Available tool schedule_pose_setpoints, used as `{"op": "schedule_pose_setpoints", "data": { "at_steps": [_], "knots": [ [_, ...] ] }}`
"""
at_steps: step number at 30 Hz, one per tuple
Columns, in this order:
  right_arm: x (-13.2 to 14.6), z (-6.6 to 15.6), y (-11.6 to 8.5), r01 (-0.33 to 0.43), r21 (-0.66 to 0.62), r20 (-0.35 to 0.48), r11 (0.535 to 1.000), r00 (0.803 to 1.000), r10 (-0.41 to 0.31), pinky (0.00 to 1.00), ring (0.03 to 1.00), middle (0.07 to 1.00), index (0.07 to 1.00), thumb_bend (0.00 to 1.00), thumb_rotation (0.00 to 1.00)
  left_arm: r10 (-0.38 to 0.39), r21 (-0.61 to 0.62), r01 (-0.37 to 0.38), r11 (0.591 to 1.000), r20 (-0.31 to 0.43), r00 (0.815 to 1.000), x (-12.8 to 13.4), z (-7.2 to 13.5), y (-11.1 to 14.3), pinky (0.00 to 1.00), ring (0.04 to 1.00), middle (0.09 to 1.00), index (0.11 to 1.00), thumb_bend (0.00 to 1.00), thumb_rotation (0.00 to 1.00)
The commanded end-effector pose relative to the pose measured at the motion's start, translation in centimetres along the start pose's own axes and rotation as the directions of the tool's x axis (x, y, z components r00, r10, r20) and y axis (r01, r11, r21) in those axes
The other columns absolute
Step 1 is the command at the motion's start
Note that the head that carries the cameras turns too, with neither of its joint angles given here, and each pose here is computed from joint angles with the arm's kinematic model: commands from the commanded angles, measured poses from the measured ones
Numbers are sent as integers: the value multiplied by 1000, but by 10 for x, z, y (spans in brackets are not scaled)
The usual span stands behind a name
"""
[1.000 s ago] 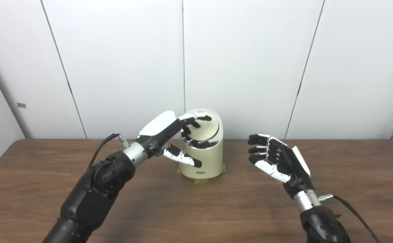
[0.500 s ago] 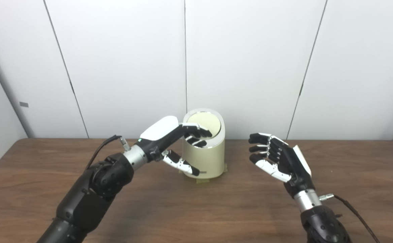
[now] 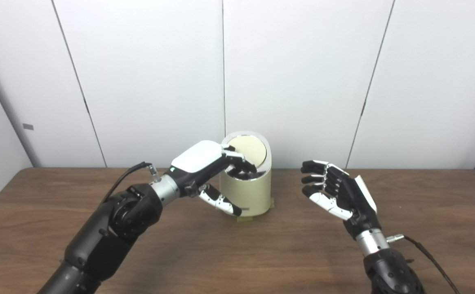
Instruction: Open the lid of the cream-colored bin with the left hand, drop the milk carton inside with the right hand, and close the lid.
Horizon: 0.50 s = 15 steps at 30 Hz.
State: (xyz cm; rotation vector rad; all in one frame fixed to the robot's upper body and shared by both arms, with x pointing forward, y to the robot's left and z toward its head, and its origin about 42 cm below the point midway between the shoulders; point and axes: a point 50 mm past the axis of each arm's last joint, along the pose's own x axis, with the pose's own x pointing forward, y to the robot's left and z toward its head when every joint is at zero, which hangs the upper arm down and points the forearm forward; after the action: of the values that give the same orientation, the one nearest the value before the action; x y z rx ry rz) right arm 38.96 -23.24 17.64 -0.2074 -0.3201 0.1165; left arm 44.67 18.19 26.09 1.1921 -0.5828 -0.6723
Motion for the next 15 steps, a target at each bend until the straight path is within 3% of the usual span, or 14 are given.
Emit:
{"op": "schedule_pose_setpoints", "data": {
  "at_steps": [1, 15],
  "knots": [
    [12, 21, -6, 15, -1, 100, 1000, 995, -15, 543, 645, 712, 690, 538, 458, -121, 31, 122, 992, -30, 992, -4, -3, -17, 927, 690, 720, 725, 798, 117],
    [12, 21, -4, 13, 8, 87, 1000, 996, -14, 550, 649, 710, 688, 557, 465, -36, 73, 38, 997, -19, 999, 2, -1, -19, 918, 729, 820, 826, 804, 86]
  ]
}}
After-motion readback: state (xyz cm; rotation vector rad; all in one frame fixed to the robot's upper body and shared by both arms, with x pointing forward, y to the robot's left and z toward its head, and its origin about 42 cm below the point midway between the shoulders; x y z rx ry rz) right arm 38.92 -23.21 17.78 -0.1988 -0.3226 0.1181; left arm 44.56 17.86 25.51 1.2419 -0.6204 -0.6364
